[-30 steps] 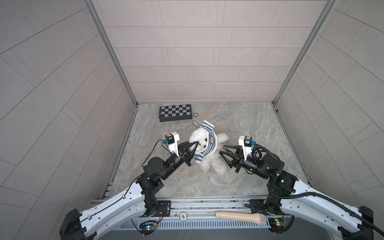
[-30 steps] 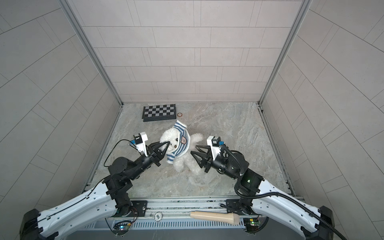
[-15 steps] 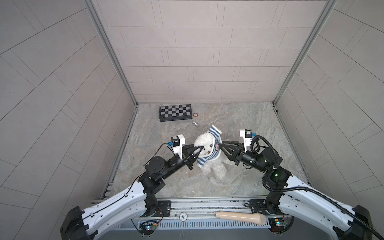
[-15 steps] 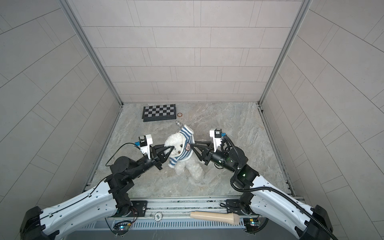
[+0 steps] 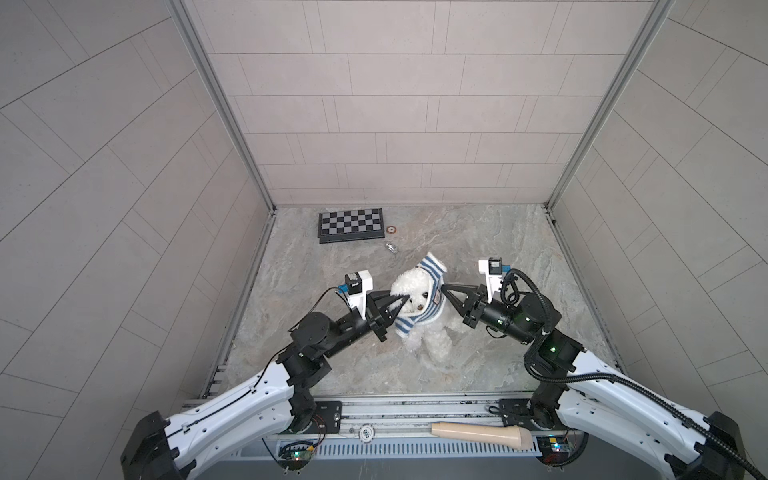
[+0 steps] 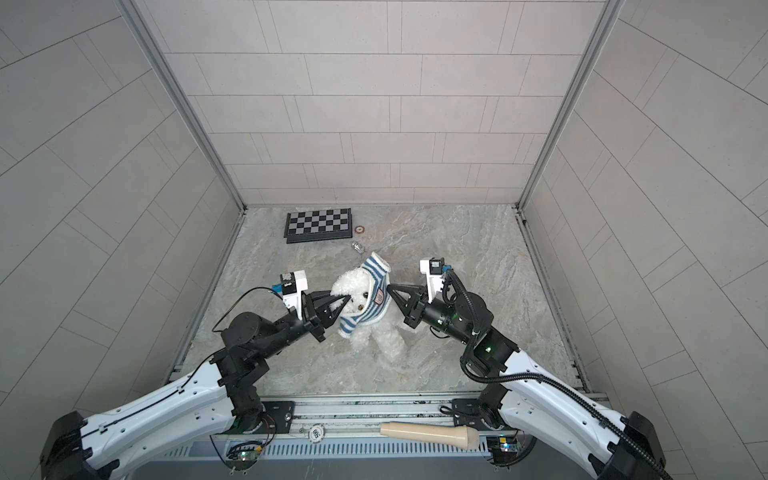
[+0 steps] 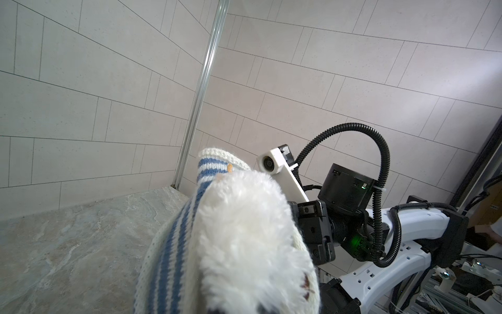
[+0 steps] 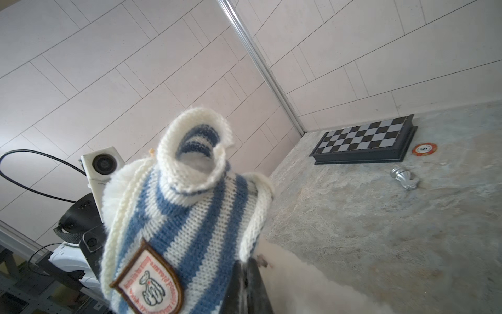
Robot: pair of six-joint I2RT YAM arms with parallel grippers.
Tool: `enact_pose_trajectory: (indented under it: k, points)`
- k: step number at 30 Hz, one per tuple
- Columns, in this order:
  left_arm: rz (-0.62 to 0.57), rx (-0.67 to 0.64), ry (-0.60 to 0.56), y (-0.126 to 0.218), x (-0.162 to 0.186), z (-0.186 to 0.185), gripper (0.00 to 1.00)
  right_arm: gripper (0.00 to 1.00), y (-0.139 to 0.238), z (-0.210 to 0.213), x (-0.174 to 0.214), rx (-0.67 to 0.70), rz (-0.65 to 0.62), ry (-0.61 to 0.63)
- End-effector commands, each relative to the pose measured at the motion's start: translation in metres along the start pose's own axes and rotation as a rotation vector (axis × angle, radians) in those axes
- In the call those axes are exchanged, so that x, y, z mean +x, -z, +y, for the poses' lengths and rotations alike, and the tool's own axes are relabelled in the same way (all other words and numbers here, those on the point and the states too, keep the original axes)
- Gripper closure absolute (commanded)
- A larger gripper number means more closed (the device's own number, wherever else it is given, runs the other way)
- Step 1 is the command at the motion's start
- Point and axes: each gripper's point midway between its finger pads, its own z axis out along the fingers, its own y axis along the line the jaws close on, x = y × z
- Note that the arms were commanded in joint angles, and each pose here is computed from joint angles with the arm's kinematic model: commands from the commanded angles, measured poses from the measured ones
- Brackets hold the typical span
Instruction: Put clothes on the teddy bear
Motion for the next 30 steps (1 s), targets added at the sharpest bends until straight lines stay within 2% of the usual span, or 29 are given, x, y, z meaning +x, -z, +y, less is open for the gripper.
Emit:
enact_pose_trajectory:
  k: [1,5,11,22,27,30]
  points:
    - [-0.143,0.058,-0.030,0.009,-0.038,-0.016,1.00,1.00,0.010,-0.045,0.019,0.201,0.044,0.009]
    - [-0.181,0.054,-0.030,0.014,-0.047,-0.018,1.00,1.00,0.022,-0.080,0.040,0.363,0.099,0.016]
    - [-0.183,0.048,-0.054,0.018,-0.049,-0.019,1.00,1.00,0.043,-0.112,0.047,0.495,0.035,-0.051]
    - [-0.098,0.069,-0.141,0.019,-0.034,-0.023,1.00,1.00,0.072,-0.133,0.046,0.609,-0.052,-0.095]
    - [-0.072,0.071,-0.163,0.021,-0.029,-0.024,1.00,1.00,0.084,-0.147,0.049,0.639,-0.117,-0.182]
    - [-0.069,0.068,-0.167,0.023,-0.026,-0.022,1.00,1.00,0.087,-0.148,0.046,0.644,-0.132,-0.184]
